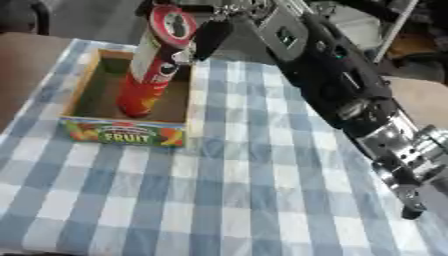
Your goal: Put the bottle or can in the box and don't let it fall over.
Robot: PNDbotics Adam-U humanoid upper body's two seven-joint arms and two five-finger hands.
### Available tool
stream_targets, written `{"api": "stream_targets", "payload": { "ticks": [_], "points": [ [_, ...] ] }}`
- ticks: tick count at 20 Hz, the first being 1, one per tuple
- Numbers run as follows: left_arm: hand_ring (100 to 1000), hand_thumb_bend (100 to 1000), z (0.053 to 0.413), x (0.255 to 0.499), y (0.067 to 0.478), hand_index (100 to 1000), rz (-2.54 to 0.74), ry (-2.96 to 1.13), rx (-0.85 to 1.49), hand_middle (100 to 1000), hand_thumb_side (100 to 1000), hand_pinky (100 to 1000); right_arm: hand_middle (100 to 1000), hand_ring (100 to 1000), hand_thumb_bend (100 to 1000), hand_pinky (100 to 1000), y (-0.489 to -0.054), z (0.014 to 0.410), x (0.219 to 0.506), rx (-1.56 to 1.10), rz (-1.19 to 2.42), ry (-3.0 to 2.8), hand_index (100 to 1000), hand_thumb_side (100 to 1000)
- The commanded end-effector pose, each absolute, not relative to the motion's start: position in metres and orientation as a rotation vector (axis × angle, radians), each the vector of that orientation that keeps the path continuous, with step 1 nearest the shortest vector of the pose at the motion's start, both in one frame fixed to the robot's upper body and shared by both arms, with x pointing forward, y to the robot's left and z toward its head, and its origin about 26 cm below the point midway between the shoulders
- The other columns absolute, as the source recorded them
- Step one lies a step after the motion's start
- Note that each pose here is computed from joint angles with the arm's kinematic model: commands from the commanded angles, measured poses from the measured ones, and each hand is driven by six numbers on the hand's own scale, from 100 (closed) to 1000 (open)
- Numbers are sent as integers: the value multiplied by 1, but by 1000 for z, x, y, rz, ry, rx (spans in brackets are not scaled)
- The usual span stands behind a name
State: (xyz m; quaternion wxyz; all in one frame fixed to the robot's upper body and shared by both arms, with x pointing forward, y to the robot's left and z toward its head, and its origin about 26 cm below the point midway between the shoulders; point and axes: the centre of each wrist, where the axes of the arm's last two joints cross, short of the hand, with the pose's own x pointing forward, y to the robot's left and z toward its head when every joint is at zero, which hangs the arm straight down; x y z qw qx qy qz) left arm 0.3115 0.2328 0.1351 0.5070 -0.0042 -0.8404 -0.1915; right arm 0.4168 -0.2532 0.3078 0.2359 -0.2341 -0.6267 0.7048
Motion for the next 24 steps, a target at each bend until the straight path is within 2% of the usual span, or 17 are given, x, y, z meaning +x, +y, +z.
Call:
{"api": "stream_targets", "payload": {
  "ticks": [1, 4, 8, 11, 14, 19, 24],
  "points": [
    [514, 401, 142, 312, 231, 667, -471, -2052, -14, 516, 626, 673, 862, 773, 175, 722, -251, 324, 410, -684, 1961, -1756, 963, 467],
    [514, 402, 142, 312, 231, 666, -472, -2051, -15, 515, 626, 673, 885, 797, 202, 743, -247, 327, 408, -692, 1956, -1796, 970, 490],
    [514, 401, 142, 312, 231, 666, -470, -2052, -16, 515, 626, 673, 983, 948, 318, 888, -241, 328, 406, -704, 1971, -1825, 1000, 537],
    [514, 401, 142, 312, 231, 666, -469, -2052, -17, 515, 626, 673, 1000, 994, 351, 951, -238, 326, 406, -684, 1986, -1823, 1000, 572],
    [514, 401, 142, 312, 231, 666, -465, -2051, -16, 515, 625, 673, 1000, 998, 338, 965, -238, 328, 405, -672, 1953, -1859, 1000, 567],
    [514, 402, 140, 311, 233, 666, -457, -2044, -8, 515, 625, 673, 980, 956, 307, 921, -243, 338, 398, -676, 1794, -2031, 1000, 531],
    [515, 402, 136, 309, 239, 666, -447, -2028, 17, 515, 625, 673, 955, 925, 260, 886, -252, 354, 370, -602, 1698, -2178, 1000, 466]
  ]
}}
